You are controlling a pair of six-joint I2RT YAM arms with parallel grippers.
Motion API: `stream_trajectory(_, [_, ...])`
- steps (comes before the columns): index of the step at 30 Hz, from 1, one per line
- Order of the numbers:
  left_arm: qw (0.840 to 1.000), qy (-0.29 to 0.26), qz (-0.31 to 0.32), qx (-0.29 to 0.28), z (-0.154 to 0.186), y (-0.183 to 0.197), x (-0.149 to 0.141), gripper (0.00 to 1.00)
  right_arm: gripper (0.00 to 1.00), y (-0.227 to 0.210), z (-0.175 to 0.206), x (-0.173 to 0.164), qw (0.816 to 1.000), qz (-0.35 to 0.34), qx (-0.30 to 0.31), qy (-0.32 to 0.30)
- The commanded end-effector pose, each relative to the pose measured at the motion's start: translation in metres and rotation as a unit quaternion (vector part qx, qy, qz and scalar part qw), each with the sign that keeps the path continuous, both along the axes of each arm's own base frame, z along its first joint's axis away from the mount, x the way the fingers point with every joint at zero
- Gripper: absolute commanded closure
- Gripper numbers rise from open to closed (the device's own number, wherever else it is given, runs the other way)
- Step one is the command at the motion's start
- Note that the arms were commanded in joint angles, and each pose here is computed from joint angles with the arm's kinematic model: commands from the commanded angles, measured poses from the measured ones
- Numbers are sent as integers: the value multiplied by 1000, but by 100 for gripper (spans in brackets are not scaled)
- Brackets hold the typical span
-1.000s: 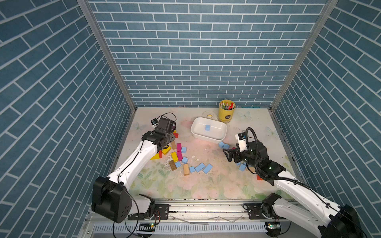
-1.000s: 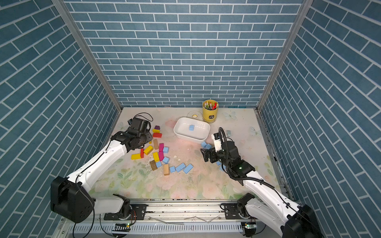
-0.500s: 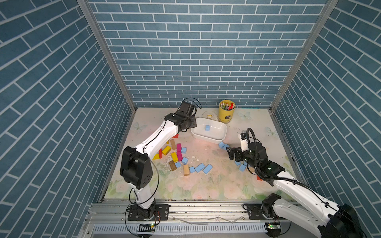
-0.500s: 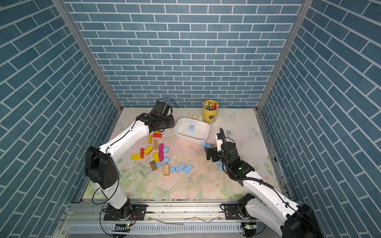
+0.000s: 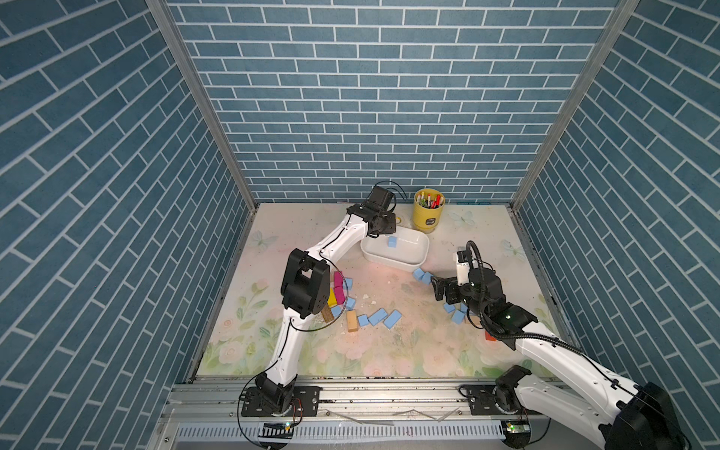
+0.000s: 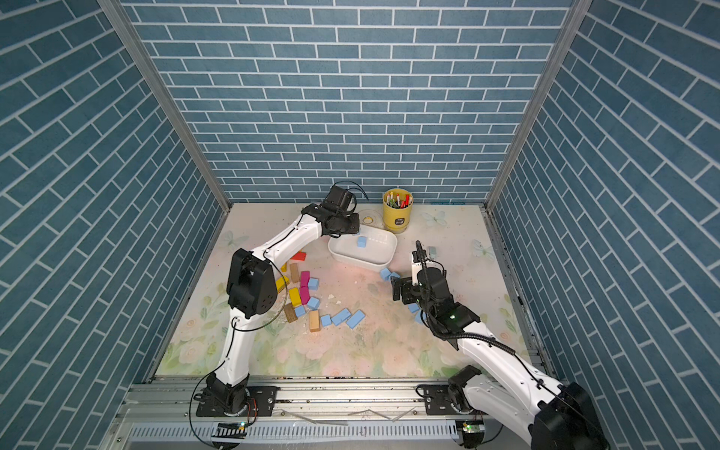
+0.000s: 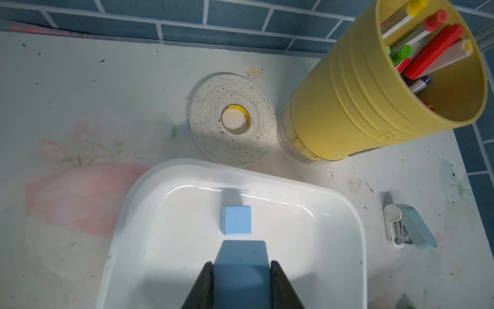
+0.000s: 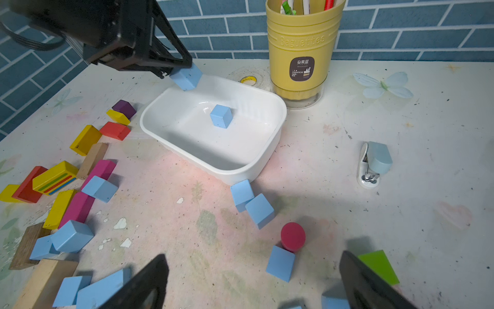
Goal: Pick out the blue building blocks
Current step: Place the building block in the storage box.
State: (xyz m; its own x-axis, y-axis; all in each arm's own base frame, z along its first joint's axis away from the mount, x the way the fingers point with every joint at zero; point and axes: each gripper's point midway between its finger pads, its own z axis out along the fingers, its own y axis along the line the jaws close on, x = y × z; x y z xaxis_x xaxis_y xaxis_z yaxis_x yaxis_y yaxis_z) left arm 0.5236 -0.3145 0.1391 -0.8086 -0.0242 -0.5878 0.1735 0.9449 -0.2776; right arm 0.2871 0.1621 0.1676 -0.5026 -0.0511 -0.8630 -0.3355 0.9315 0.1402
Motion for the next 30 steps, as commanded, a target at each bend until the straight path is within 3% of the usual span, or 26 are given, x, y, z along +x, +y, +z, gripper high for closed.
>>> stream_trajectory(1, [999, 7, -2, 33, -16, 1, 5, 83, 1, -4, -2, 3, 1000, -16, 1, 4])
stream_trajectory(9, [997, 12, 12, 76, -56, 6, 20, 70, 1, -5, -4, 3, 1000, -18, -3, 7])
stream_trajectory(16, [997, 14, 11, 81, -61, 8, 20, 50, 1, -5, -5, 4, 1000, -18, -5, 10])
stream_trajectory(30, [995, -55, -41, 71, 33, 14, 5, 27, 1, -3, -10, 5, 1000, -14, -9, 19])
